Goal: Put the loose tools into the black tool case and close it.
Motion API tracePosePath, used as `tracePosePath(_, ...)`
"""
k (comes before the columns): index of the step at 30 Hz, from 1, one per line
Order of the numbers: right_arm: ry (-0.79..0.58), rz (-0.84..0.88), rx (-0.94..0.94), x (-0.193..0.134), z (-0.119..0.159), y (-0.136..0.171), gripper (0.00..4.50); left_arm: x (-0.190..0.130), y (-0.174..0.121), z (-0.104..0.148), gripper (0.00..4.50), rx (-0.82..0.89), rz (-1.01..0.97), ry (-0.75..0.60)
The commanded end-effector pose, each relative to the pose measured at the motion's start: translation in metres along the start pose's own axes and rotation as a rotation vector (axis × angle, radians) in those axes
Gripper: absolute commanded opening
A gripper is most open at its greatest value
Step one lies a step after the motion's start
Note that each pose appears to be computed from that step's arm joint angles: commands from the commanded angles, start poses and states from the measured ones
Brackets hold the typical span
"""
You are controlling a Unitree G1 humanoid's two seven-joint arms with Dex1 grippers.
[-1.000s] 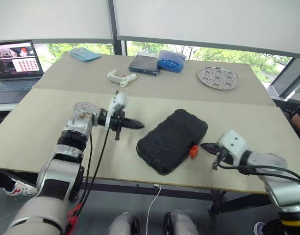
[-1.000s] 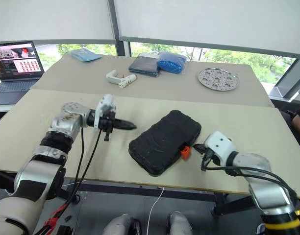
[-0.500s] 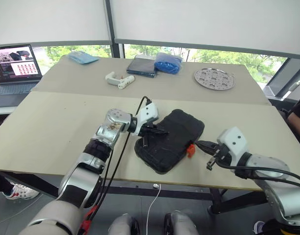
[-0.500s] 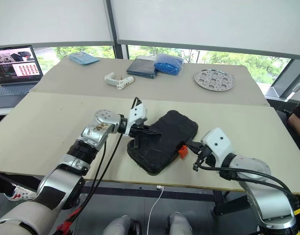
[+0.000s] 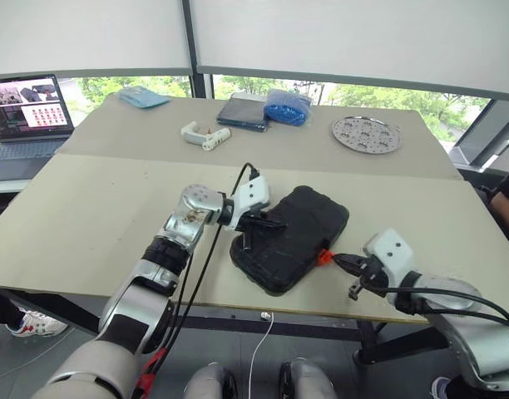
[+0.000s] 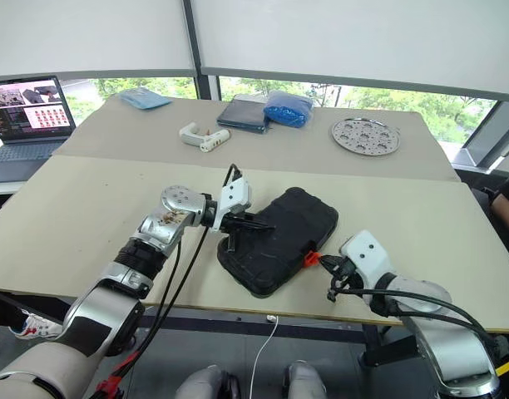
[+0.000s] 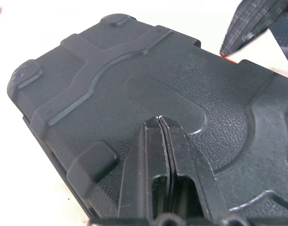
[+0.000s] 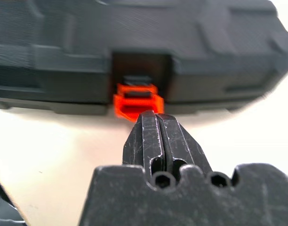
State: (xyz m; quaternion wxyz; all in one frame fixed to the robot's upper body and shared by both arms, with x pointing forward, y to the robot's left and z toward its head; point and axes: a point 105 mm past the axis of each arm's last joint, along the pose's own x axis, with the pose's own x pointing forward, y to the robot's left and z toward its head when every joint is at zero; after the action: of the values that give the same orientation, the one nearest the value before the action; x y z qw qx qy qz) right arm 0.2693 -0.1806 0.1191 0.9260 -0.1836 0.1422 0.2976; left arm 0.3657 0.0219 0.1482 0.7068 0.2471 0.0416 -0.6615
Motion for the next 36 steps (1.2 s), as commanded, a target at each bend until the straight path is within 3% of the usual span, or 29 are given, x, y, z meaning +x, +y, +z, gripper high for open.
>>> tracePosePath(1, -0.012, -0.012, 0.011, -0.001, 0.000, 0.003, 0.00, 0.009, -0.013, -0.017, 0.07, 0.024, -0.067, 0.080)
tracePosePath(8, -0.005, -0.009, 0.038, 0.016, -0.007, 0.006, 0.00, 0.016, -0.014, -0.017, 0.07, 0.082, -0.099, 0.108)
tracePosePath(17, -0.134, 0.057, 0.002, 0.027, 0.039, 0.020, 0.00, 0.019, -0.017, -0.037, 0.07, 0.148, -0.125, 0.206)
tracePosePath(36, -0.153, 0.058, -0.084, 0.026, 0.059, 0.016, 0.00, 0.017, -0.019, -0.050, 0.07, 0.134, -0.131, 0.235)
